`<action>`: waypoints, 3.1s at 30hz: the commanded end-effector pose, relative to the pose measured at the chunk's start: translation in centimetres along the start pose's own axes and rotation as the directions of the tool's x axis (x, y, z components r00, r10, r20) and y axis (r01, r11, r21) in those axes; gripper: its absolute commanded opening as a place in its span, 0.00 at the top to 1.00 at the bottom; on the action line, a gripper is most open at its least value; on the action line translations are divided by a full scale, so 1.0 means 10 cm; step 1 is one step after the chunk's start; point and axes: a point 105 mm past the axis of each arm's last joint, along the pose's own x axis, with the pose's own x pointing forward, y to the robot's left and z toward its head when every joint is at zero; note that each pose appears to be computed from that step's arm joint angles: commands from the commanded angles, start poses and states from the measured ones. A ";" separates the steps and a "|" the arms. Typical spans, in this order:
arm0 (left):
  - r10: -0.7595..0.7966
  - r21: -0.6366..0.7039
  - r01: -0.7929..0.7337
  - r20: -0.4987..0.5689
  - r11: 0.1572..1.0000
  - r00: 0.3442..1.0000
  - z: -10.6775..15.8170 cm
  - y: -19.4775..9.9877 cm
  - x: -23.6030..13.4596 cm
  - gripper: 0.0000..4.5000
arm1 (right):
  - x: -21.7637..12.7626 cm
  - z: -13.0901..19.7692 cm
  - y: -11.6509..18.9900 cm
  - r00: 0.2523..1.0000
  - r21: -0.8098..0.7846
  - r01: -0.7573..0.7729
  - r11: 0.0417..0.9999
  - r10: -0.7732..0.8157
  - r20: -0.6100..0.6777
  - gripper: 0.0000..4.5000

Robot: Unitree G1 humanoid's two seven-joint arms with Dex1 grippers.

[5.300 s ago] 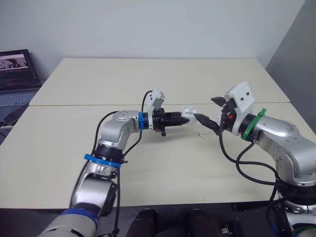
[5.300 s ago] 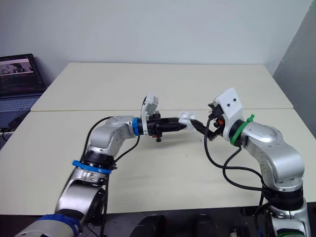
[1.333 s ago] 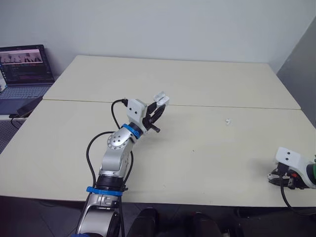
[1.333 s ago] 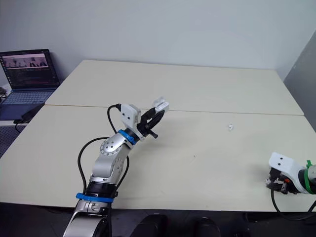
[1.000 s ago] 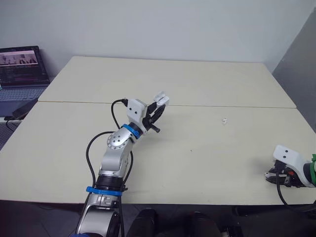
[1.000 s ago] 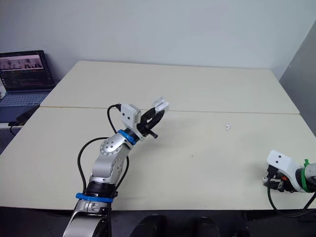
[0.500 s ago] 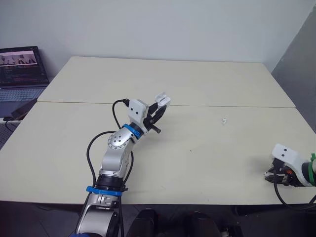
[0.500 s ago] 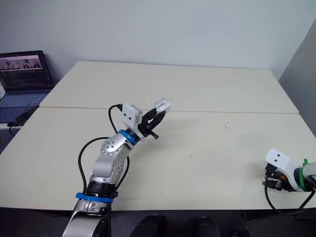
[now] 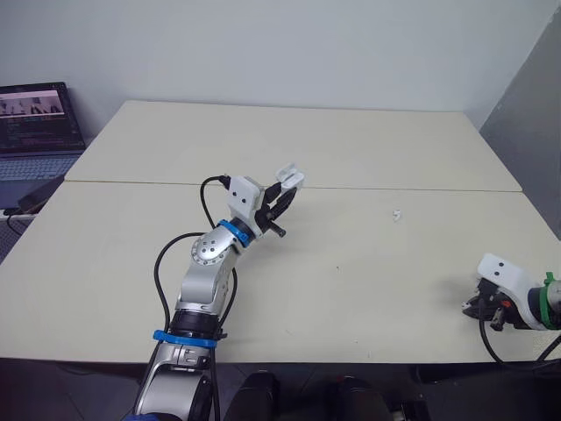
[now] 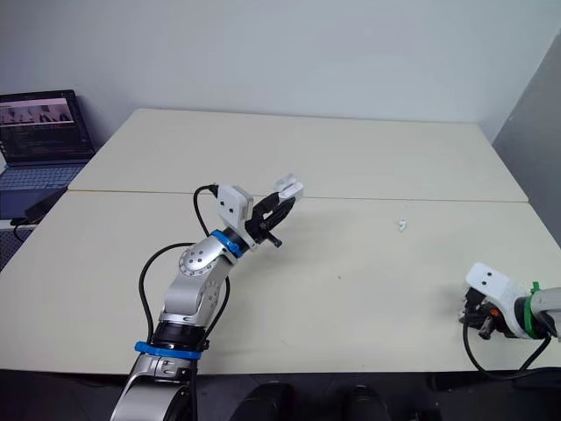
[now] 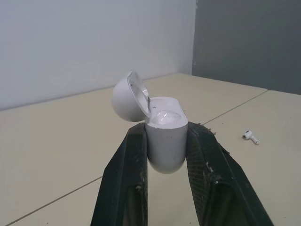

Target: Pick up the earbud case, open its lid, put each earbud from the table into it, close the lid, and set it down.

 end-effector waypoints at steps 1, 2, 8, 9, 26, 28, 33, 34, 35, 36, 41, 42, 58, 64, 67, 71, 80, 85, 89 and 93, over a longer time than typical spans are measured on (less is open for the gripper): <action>-0.063 0.025 0.062 0.057 0.998 0.996 0.13 -0.11 0.06 0.83 | -0.03 0.70 0.12 0.956 -0.032 -0.013 0.999 0.022 0.292 0.91; -0.077 0.028 0.076 0.060 0.997 0.995 0.12 -0.14 0.06 0.83 | -0.05 0.90 0.12 0.925 -0.028 0.006 1.000 0.005 0.379 0.91; -0.118 0.002 0.118 0.089 0.993 0.989 0.11 -0.24 0.13 0.83 | -0.32 2.11 0.25 0.571 0.145 0.056 0.988 -0.151 0.807 0.91; -0.122 -0.008 0.123 0.096 0.992 0.988 0.12 -0.26 0.15 0.83 | -0.37 2.25 0.30 0.512 0.162 0.056 0.985 -0.168 0.842 0.91; -0.186 -0.023 0.193 0.168 0.981 0.968 0.28 -0.45 0.35 0.83 | -0.15 2.83 0.86 0.274 0.204 -0.054 0.977 -0.182 0.944 0.91; -0.190 -0.023 0.197 0.167 0.980 0.967 0.28 -0.45 0.34 0.83 | -0.13 2.83 0.85 0.277 0.218 -0.082 0.973 -0.188 0.942 0.91; -0.192 -0.018 0.197 0.168 0.980 0.967 0.29 -0.43 0.33 0.83 | -0.07 2.79 0.80 0.292 0.253 -0.123 0.960 -0.208 0.933 0.91; -0.191 -0.018 0.196 0.168 0.980 0.967 0.29 -0.43 0.33 0.83 | -0.07 2.78 0.79 0.295 0.257 -0.125 0.958 -0.212 0.932 0.91; -0.190 -0.018 0.196 0.168 0.980 0.967 0.29 -0.43 0.33 0.83 | -0.06 2.77 0.78 0.299 0.259 -0.123 0.958 -0.213 0.930 0.91; -0.190 -0.019 0.196 0.169 0.980 0.967 0.29 -0.43 0.33 0.83 | -0.05 2.77 0.78 0.301 0.260 -0.124 0.958 -0.213 0.929 0.91; -0.193 -0.023 0.199 0.172 0.980 0.966 0.30 -0.44 0.33 0.83 | -0.01 2.73 0.77 0.321 0.267 -0.123 0.956 -0.217 0.922 0.91; -0.192 -0.023 0.199 0.172 0.980 0.966 0.30 -0.44 0.33 0.83 | 0.01 2.72 0.76 0.328 0.267 -0.118 0.956 -0.217 0.919 0.91; -0.206 -0.020 0.213 0.182 0.977 0.962 0.32 -0.48 0.31 0.83 | 0.07 2.70 0.73 0.366 0.286 -0.110 0.952 -0.229 0.902 0.91; -0.209 -0.021 0.217 0.180 0.976 0.961 0.32 -0.49 0.30 0.83 | 0.10 2.71 0.75 0.377 0.281 -0.111 0.953 -0.222 0.899 0.91; -0.209 -0.021 0.216 0.180 0.976 0.961 0.32 -0.48 0.30 0.83 | 0.13 2.69 0.75 0.389 0.285 -0.109 0.952 -0.224 0.894 0.91; -0.211 -0.020 0.218 0.180 0.976 0.961 0.33 -0.48 0.31 0.83 | 0.14 2.66 0.73 0.397 0.295 -0.105 0.950 -0.232 0.888 0.75; -0.220 -0.024 0.228 0.181 0.973 0.959 0.33 -0.51 0.32 0.83 | 0.12 2.66 0.73 0.392 0.290 -0.089 0.953 -0.234 0.890 0.53; -0.197 -0.039 0.205 0.154 0.978 0.968 0.25 -0.44 0.29 0.83 | -0.17 2.62 0.90 0.323 0.151 -0.134 0.979 -0.101 0.941 0.53; -0.183 -0.040 0.190 0.138 0.981 0.973 0.20 -0.38 0.26 0.83 | -0.43 2.48 1.05 0.330 0.033 -0.133 0.991 0.013 0.944 0.53; -0.175 -0.036 0.181 0.131 0.983 0.976 0.19 -0.34 0.24 0.83 | -0.51 2.19 0.79 0.445 0.076 -0.062 0.995 -0.041 0.895 0.53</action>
